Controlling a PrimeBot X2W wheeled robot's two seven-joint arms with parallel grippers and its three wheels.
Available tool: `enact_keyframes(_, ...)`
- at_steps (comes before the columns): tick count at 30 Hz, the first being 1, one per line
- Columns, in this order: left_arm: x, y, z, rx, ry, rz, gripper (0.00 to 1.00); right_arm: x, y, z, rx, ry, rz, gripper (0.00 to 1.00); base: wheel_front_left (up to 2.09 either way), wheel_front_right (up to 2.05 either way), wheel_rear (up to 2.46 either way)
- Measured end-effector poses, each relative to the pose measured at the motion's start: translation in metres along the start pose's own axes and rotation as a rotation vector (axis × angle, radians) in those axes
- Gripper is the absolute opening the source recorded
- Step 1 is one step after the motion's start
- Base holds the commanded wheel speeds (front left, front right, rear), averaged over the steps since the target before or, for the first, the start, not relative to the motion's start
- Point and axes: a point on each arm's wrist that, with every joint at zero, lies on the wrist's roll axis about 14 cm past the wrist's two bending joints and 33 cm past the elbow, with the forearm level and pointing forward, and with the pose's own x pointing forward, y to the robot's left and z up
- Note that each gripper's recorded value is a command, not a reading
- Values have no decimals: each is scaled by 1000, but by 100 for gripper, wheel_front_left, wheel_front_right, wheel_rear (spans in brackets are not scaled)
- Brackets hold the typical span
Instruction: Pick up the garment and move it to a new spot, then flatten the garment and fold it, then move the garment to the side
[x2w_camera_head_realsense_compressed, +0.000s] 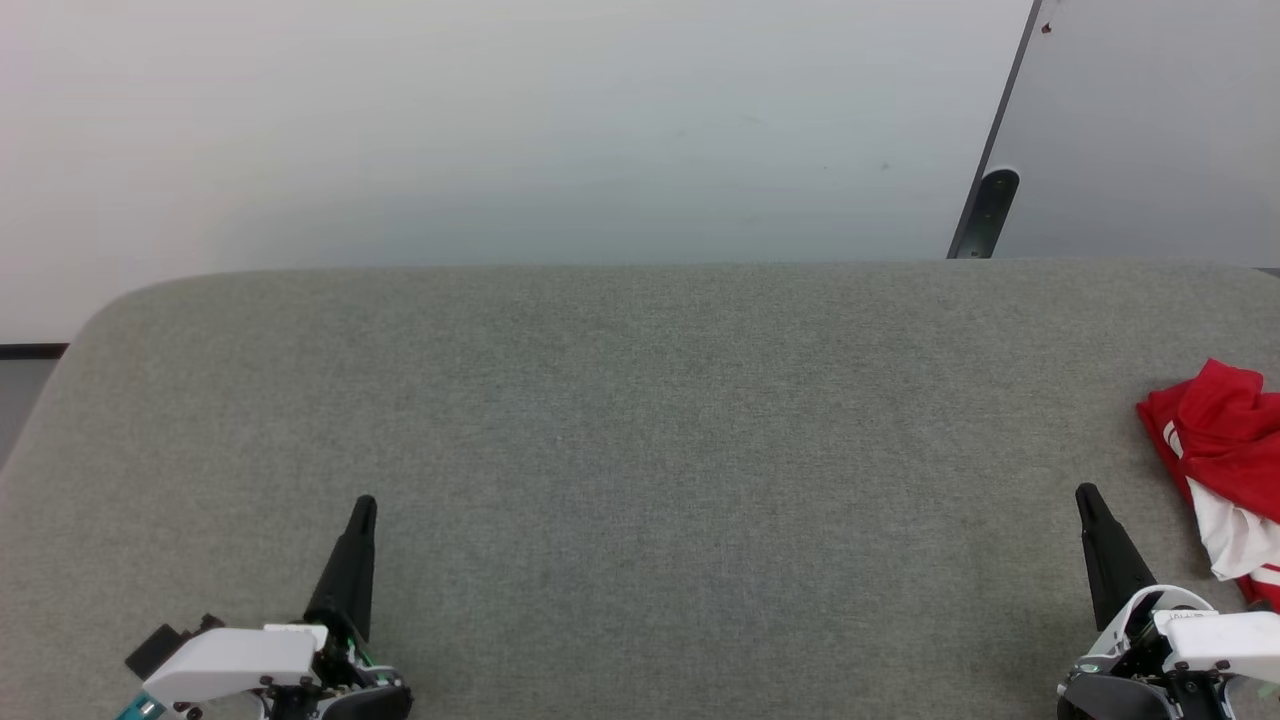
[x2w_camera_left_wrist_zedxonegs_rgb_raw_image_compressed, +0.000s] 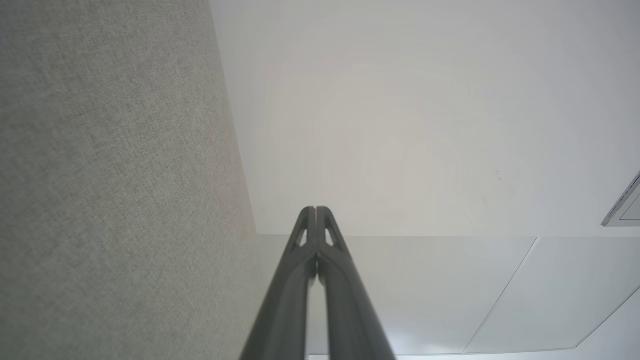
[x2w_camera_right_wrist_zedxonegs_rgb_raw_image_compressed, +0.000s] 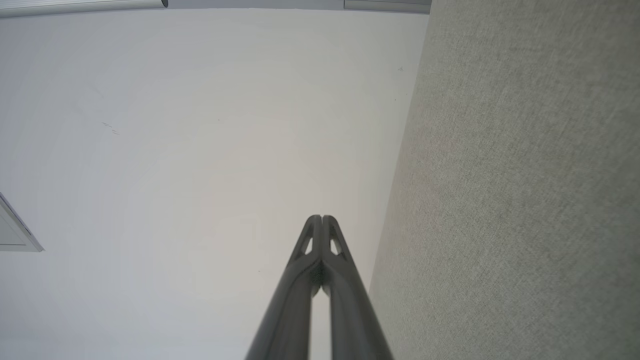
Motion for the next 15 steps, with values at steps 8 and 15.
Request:
enact_keyframes(8, 0, 0, 0, 0, 0, 0, 0, 0, 0, 0, 0, 0, 0, 0, 0, 0, 0)
enact_keyframes(15, 0, 0, 0, 0, 0, 0, 0, 0, 0, 0, 0, 0, 0, 0, 0, 0, 0)
